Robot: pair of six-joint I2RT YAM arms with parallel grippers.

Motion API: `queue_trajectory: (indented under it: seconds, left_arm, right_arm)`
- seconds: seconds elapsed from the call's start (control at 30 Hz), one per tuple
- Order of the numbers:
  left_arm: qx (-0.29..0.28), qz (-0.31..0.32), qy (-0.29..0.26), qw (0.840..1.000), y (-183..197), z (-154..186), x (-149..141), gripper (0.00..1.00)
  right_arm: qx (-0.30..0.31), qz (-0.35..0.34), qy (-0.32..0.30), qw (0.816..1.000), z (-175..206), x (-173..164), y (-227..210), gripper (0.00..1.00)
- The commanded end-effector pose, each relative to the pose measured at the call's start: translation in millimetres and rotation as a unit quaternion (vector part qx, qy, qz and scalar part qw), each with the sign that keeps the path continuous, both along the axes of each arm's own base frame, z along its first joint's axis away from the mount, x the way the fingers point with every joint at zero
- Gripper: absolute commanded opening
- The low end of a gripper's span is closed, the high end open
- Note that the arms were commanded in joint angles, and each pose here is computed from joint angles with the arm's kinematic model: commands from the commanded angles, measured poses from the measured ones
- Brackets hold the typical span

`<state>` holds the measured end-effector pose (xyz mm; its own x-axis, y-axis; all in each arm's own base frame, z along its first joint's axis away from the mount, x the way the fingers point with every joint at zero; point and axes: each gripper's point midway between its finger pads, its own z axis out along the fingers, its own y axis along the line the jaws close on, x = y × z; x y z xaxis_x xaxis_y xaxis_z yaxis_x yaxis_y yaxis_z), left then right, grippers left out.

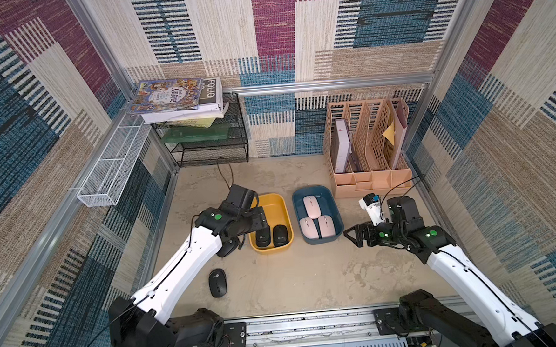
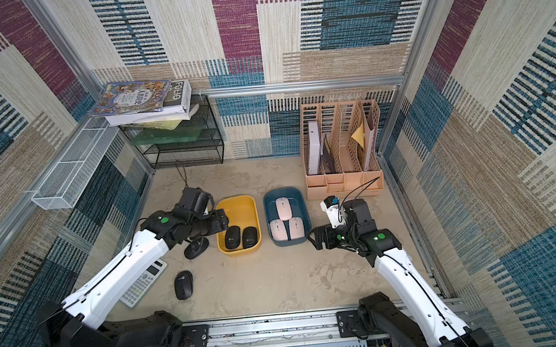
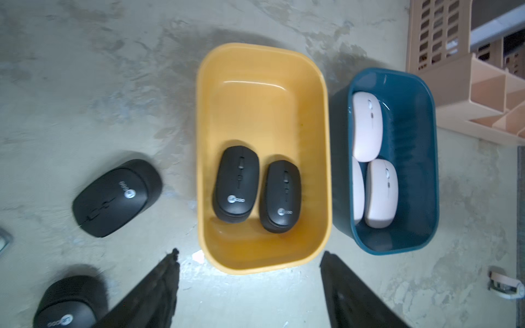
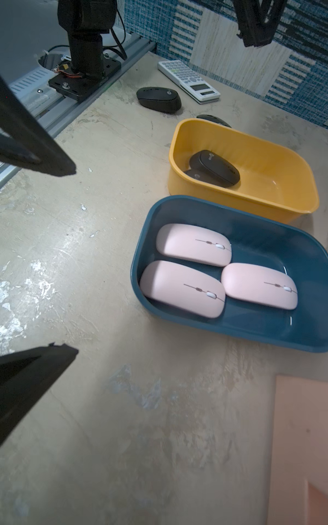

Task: Place the mice by color into the storage box
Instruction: Place the mouse in the storage box, then pick up the mouse from the center of the board.

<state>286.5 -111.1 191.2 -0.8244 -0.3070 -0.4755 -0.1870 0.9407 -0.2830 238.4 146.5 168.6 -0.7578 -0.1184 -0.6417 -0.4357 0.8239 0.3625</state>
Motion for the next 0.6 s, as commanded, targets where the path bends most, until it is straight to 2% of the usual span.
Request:
queue_trajectory:
  seconds: [0.0, 0.17, 0.3, 0.4, 0.57]
  left_arm:
    - [0.008, 0.035, 0.026, 0.999, 34, -13, -25, 0.83]
    - [-0.015, 0.107, 0.089, 0.990, 67, -51, -52, 0.87]
    - [-0.031, 0.156, 0.117, 0.980, 81, -82, -66, 0.90]
    - [-0.004, 0.167, 0.133, 0.977, 92, -97, -74, 0.91]
    - [0.025, 0.149, 0.153, 0.977, 97, -110, -78, 0.92]
  right_arm:
    - [0.003, 0.025, -0.003, 1.000, 2, 0, 16, 0.96]
    - [-0.009, 0.045, -0.001, 0.999, 1, -2, 35, 0.96]
    - [-0.012, 0.053, 0.000, 0.999, 2, -2, 43, 0.96]
    - [-0.011, 0.058, -0.001, 0.998, 2, -3, 46, 0.96]
    - [-0.011, 0.062, 0.004, 0.998, -3, -6, 49, 0.96]
